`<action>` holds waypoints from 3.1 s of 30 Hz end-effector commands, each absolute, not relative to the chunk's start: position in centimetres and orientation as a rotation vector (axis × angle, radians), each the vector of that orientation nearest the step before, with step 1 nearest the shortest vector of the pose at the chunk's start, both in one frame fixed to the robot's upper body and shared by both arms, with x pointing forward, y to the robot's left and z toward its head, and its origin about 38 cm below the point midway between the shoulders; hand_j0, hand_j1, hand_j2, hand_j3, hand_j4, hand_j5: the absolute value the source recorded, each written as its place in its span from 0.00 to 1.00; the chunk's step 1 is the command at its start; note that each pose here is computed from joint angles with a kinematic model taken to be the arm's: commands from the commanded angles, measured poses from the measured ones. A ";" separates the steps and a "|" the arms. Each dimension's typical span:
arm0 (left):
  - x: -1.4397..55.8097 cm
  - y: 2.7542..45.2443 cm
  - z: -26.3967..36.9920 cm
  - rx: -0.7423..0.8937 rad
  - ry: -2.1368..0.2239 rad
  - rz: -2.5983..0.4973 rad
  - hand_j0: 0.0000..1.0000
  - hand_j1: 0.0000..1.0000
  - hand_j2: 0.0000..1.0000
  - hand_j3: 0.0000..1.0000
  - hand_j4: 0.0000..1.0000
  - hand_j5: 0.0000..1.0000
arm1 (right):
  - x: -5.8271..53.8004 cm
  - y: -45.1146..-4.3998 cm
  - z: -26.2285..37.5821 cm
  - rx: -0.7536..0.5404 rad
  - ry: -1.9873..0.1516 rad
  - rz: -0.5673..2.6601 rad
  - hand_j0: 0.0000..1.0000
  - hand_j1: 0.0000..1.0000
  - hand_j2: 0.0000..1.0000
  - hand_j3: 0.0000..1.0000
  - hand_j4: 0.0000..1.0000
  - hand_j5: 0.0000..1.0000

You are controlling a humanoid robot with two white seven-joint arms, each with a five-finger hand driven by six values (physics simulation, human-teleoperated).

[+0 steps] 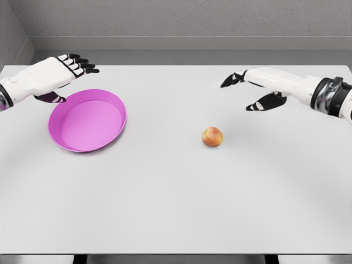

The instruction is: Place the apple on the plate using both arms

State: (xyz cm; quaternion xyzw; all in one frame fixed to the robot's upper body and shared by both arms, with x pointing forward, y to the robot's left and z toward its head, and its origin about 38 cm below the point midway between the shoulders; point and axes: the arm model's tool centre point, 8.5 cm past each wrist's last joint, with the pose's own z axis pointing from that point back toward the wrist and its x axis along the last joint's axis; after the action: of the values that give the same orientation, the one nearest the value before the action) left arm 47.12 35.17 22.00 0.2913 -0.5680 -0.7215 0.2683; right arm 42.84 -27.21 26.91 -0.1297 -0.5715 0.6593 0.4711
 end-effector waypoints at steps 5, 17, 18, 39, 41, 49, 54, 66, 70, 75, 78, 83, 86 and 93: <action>46.7 33.1 23.2 0.779 -1.618 -1.955 1.00 1.00 1.00 1.00 1.00 1.00 | 40.6 -38.1 30.8 -0.553 -1.353 1.513 1.00 1.00 1.00 1.00 1.00 1.00; 44.0 15.9 23.4 0.516 -1.829 -2.304 1.00 1.00 1.00 1.00 1.00 1.00 | 39.8 -36.3 29.3 -0.495 -1.343 1.614 1.00 1.00 1.00 1.00 1.00 1.00; 44.0 15.4 23.6 0.512 -1.838 -2.317 1.00 1.00 1.00 1.00 1.00 1.00 | 39.8 -36.3 29.2 -0.493 -1.341 1.615 1.00 1.00 1.00 1.00 1.00 1.00; 45.9 4.8 19.1 0.503 -1.588 -2.679 1.00 1.00 1.00 1.00 1.00 1.00 | 39.7 -36.4 28.8 -0.487 -1.328 1.616 1.00 1.00 1.00 1.00 1.00 1.00; 45.6 4.6 18.6 0.481 -1.575 -2.699 1.00 1.00 1.00 1.00 1.00 1.00 | 39.7 -36.4 28.8 -0.488 -1.329 1.616 1.00 1.00 1.00 1.00 1.00 1.00; 44.8 3.6 17.7 0.442 -1.556 -2.754 1.00 1.00 1.00 1.00 1.00 1.00 | 39.6 -36.4 28.6 -0.483 -1.324 1.617 1.00 1.00 1.00 1.00 1.00 1.00; 44.4 2.3 17.1 0.422 -1.527 -2.787 1.00 1.00 1.00 1.00 1.00 1.00 | 39.6 -36.4 28.6 -0.483 -1.324 1.617 1.00 1.00 1.00 1.00 1.00 1.00; 45.5 2.4 16.0 0.448 -1.454 -2.794 1.00 1.00 1.00 1.00 1.00 1.00 | 39.7 -36.2 28.4 -0.476 -1.330 1.615 1.00 1.00 1.00 1.00 1.00 1.00; 45.6 2.3 16.2 0.451 -1.457 -2.795 1.00 1.00 1.00 1.00 1.00 1.00 | 39.7 -36.2 28.4 -0.476 -1.330 1.615 1.00 1.00 1.00 1.00 1.00 1.00; 45.6 2.3 16.2 0.454 -1.456 -2.798 0.68 0.68 0.68 0.68 0.68 0.68 | 39.7 -36.2 28.4 -0.476 -1.330 1.615 1.00 1.00 1.00 1.00 1.00 1.00; 45.5 2.3 16.2 0.456 -1.457 -2.800 0.58 0.58 0.58 0.58 0.58 0.58 | 39.7 -36.2 28.4 -0.476 -1.330 1.615 1.00 1.00 1.00 1.00 1.00 1.00; 45.6 2.4 16.5 0.448 -1.470 -2.783 0.57 0.57 0.57 0.57 0.57 0.57 | 39.7 -36.2 28.4 -0.476 -1.330 1.615 1.00 1.00 1.00 1.00 1.00 1.00; 45.5 2.2 16.3 0.450 -1.467 -2.793 0.45 0.45 0.45 0.45 0.45 0.45 | 39.7 -36.2 28.4 -0.476 -1.330 1.615 1.00 1.00 1.00 1.00 1.00 1.00; 45.6 2.6 16.7 0.425 -1.492 -2.756 0.36 0.36 0.36 0.36 0.36 0.36 | 39.7 -36.2 28.4 -0.476 -1.330 1.615 1.00 1.00 1.00 1.00 1.00 1.00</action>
State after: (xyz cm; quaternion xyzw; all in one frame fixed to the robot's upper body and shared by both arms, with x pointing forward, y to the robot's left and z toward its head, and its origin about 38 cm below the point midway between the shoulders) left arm 45.50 2.45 16.51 0.1385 -0.4647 -0.8744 -0.0179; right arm 39.69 -36.15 28.39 -0.1950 -0.5442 0.6617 0.4774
